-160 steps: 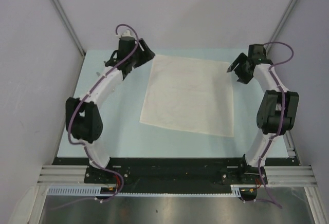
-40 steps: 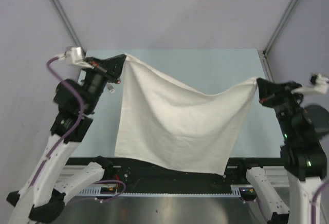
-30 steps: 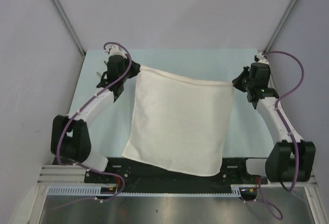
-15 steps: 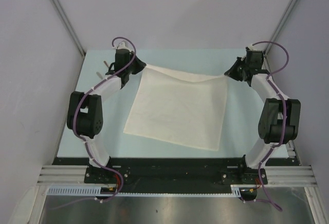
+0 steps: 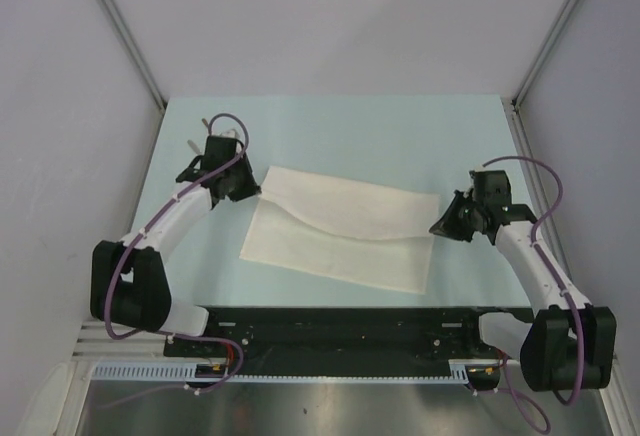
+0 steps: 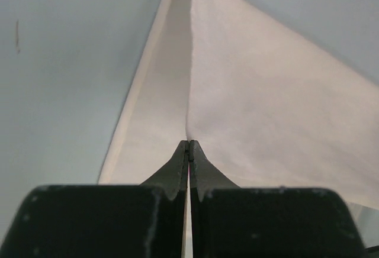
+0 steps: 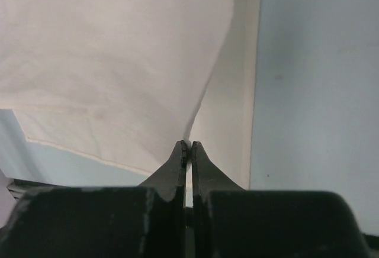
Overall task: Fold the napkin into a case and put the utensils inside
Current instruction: Fold and flatten the napkin at the center of the board.
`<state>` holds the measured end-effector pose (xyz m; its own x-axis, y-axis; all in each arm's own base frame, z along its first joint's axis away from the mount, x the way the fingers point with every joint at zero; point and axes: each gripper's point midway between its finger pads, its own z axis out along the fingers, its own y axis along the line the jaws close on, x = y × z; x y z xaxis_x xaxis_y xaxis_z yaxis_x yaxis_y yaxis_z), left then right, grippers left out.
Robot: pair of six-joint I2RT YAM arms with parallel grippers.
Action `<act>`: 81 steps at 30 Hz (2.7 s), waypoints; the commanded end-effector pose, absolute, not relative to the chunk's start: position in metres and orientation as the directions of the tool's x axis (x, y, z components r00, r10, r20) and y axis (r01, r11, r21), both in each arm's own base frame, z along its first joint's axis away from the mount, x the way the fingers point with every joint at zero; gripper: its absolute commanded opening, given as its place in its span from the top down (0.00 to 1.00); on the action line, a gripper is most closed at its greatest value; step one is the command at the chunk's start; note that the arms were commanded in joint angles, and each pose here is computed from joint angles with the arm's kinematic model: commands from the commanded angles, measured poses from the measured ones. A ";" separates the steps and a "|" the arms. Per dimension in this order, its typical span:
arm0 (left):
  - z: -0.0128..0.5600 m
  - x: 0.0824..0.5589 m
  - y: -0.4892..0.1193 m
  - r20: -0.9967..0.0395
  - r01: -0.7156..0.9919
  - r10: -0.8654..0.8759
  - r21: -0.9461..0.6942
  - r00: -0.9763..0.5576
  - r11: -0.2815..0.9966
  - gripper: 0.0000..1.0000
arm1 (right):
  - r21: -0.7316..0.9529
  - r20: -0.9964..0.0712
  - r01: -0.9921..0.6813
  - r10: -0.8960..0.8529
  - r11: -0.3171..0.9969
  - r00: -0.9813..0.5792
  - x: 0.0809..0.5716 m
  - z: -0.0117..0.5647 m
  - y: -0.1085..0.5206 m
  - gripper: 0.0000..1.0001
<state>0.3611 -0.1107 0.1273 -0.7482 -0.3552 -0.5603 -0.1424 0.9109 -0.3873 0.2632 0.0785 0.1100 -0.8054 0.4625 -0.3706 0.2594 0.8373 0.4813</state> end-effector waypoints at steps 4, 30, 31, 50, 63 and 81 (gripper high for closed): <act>0.091 0.304 -0.075 -0.480 -0.209 -0.285 -0.207 -0.830 0.956 1.00 | 0.412 -0.219 0.379 0.494 0.829 -0.842 0.196 0.078 0.080 1.00; 0.054 0.266 -0.048 -0.382 -0.314 -0.312 -0.059 -0.870 0.947 1.00 | 0.309 -0.082 0.473 0.519 0.825 -0.851 0.139 0.041 0.097 1.00; 0.052 0.266 -0.047 -0.378 -0.319 -0.315 -0.053 -0.871 0.946 1.00 | 0.291 -0.085 0.480 0.522 0.827 -0.848 0.138 0.037 0.094 1.00; 0.030 0.250 -0.044 -0.331 -0.332 -0.320 -0.022 -0.887 0.943 1.00 | 0.253 -0.083 0.516 0.549 0.819 -0.831 0.137 0.011 0.090 1.00; 0.031 0.241 -0.040 -0.314 -0.361 -0.343 -0.003 -0.885 0.933 1.00 | 0.238 -0.062 0.529 0.556 0.815 -0.829 0.137 0.009 0.091 1.00; 0.058 0.213 -0.049 -0.326 -0.499 -0.507 -0.116 -0.798 0.859 1.00 | 0.215 -0.057 0.530 0.552 0.820 -0.832 0.135 0.008 0.089 1.00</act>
<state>0.2198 -0.0507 0.0495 -0.8335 -0.4564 -0.3114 -0.4487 0.8880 -0.1006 0.1349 0.0968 0.0122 -0.8355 0.5484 -0.0344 0.5222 0.8120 0.2608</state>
